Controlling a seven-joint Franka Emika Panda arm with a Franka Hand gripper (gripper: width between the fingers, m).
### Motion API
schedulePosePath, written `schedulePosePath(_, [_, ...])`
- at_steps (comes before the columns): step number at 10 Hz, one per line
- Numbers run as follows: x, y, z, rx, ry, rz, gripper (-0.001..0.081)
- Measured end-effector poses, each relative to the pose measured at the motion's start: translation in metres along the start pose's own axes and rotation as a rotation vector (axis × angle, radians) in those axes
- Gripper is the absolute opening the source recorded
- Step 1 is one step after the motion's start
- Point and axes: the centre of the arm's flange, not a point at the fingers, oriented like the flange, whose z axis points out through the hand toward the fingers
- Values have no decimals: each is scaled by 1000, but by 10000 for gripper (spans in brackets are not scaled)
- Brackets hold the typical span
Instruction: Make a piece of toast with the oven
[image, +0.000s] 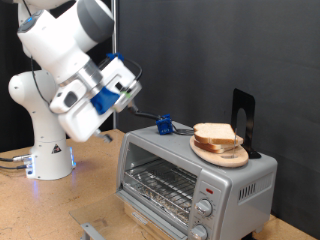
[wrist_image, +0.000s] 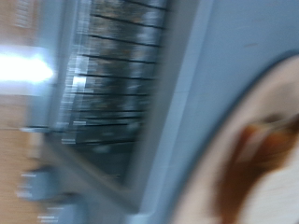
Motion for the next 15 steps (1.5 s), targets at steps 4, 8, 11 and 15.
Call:
schedulePosePath(4, [-48,-58,4,-180,-183,-384,809])
schedulePosePath(8, [-69,-79,7,-215,-167,-467,809])
schedulePosePath(11, [-110,-107,16,-203,-151,-661,809])
schedulePosePath(15, [-177,-119,27,-192,23,-628,809])
